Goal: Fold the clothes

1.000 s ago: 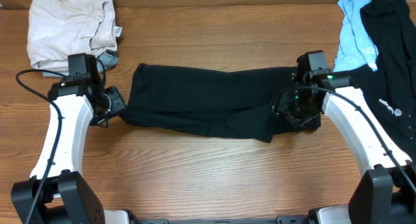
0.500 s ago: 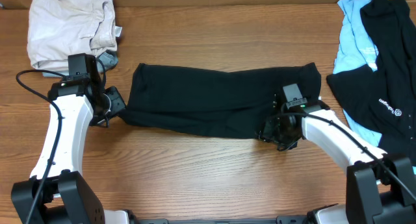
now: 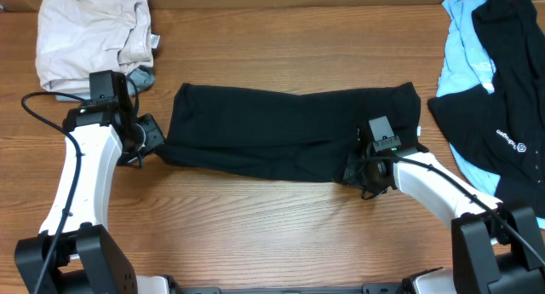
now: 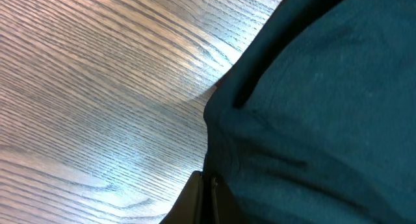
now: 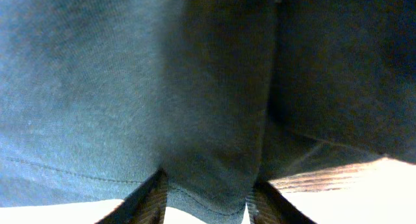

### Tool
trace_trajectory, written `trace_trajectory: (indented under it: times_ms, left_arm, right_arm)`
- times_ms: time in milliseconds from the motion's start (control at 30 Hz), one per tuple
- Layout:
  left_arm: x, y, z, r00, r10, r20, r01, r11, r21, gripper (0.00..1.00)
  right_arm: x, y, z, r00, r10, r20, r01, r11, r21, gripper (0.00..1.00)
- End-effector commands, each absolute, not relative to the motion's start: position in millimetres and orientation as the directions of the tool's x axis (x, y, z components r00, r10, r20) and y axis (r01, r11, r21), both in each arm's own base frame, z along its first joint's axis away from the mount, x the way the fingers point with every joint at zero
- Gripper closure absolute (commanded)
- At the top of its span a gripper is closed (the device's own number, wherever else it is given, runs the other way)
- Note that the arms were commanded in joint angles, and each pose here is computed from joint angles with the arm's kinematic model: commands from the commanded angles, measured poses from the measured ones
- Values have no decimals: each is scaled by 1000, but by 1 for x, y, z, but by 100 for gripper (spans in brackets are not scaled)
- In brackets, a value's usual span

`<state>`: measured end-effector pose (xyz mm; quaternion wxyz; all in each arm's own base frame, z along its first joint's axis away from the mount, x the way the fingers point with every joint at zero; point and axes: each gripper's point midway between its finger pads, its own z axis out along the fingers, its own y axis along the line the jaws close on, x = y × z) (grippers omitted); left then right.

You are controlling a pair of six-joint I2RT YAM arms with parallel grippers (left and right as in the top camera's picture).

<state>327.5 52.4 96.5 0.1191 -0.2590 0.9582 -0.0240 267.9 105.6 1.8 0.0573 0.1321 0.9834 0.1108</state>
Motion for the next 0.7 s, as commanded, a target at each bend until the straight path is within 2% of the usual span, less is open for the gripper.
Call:
trace_trajectory:
  times_ms: [0, 33, 167, 367, 667]
  left_arm:
    - [331, 56, 104, -842, -483, -242, -474, 875, -97, 96]
    - [330, 56, 104, -842, -483, -240, -474, 875, -96, 96]
    - [325, 56, 103, -846, -485, -222, -478, 874, -89, 96]
    - [324, 63, 103, -842, -486, -235, -488, 871, -56, 96]
    - [318, 75, 103, -840, -484, -245, -504, 864, 22, 96]
  right_arm:
    - [258, 101, -5, -960, 273, -68, 254, 944, 209, 73]
    - [258, 102, -5, -960, 273, -65, 255, 944, 209, 81]
    - [249, 95, 3, -956, 292, -17, 284, 942, 178, 96]
    - [233, 74, 45, -925, 377, 43, 380, 916, 132, 96]
    - [206, 59, 125, -908, 419, -12, 410, 893, 183, 96]
